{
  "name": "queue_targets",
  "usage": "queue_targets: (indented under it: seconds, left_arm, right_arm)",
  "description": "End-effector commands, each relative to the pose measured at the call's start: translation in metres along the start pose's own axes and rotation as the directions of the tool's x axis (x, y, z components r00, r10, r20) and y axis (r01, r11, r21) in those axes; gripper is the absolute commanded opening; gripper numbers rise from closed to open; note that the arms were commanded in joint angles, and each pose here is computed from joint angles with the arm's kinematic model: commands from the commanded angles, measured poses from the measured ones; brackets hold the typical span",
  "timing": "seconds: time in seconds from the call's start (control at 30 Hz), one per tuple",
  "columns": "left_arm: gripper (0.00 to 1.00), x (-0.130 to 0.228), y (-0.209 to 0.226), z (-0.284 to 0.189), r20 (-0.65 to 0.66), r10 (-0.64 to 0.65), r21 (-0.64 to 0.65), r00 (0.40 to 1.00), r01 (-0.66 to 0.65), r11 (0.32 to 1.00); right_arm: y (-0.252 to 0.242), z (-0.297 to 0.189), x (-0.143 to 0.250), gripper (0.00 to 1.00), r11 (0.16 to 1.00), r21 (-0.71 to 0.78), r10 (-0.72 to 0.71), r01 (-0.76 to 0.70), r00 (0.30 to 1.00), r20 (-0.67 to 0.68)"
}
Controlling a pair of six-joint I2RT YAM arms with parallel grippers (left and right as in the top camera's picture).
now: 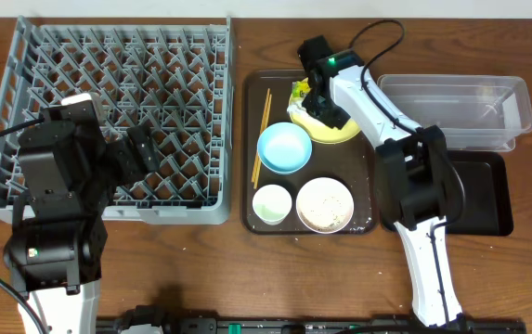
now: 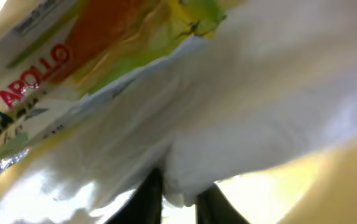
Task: Sort waste into correct bins and load items into the dishwasher
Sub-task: 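Carry the tissue right and drop it into the clear bin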
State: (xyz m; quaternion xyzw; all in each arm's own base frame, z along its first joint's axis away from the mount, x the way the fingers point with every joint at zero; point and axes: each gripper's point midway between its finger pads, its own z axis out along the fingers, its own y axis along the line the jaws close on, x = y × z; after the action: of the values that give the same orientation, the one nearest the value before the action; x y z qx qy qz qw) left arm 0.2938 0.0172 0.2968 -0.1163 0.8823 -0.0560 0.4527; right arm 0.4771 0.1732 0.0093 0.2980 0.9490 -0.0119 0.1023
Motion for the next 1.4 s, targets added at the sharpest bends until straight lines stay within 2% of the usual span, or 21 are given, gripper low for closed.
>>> queue_targets:
  seconds: [0.0, 0.2, 0.37, 0.6, 0.73, 0.9, 1.23, 1.27, 1.37]
  left_arm:
    - [0.90, -0.007, -0.003, -0.004, 0.017, -0.004, 0.015, 1.000, 0.004, 1.000]
    - [0.90, -0.007, -0.003, -0.004, 0.017, -0.004, 0.015, 1.000, 0.004, 1.000]
    - [0.90, -0.007, -0.003, -0.004, 0.017, -0.004, 0.015, 1.000, 0.004, 1.000]
    - [0.90, -0.007, -0.003, -0.004, 0.017, -0.004, 0.015, 1.000, 0.004, 1.000]
    - [0.90, -0.007, -0.003, -0.004, 0.017, -0.004, 0.015, 1.000, 0.004, 1.000]
    - [0.90, -0.007, -0.003, -0.004, 0.017, -0.004, 0.015, 1.000, 0.004, 1.000]
    - [0.90, -0.007, -0.003, -0.004, 0.017, -0.004, 0.015, 1.000, 0.004, 1.000]
    - [0.90, -0.007, -0.003, -0.004, 0.017, -0.004, 0.015, 1.000, 0.004, 1.000]
    - [0.90, -0.007, -0.003, -0.004, 0.017, -0.004, 0.015, 1.000, 0.004, 1.000]
  right_arm:
    - [0.000, 0.005, 0.003, 0.01, 0.993, 0.014, -0.115, 0.114, 0.993, 0.006]
    - [0.009, -0.003, 0.005, 0.01, 0.960, -0.038, -0.279, 0.279, 0.960, -0.008]
    - [0.025, -0.048, 0.006, 0.01, 0.917, -0.183, -0.361, 0.353, 0.932, -0.012]
    - [0.013, -0.146, -0.026, 0.01, 0.905, -0.283, -0.298, 0.318, 0.948, 0.113]
    - [-0.023, -0.181, -0.058, 0.01, 0.937, -0.242, -0.211, 0.253, 0.959, 0.188]
    - [-0.091, -0.175, -0.093, 0.01, 0.994, -0.088, -0.050, 0.067, 0.982, 0.185]
    - [-0.181, -0.117, -0.120, 0.01, 0.990, 0.054, 0.126, -0.130, 0.989, 0.080]
    - [-0.185, -0.111, -0.121, 0.05, 0.989, 0.057, 0.135, -0.140, 0.988, 0.074]
    - [-0.193, -0.102, -0.121, 0.44, 0.987, 0.056, 0.149, -0.152, 0.987, 0.059]
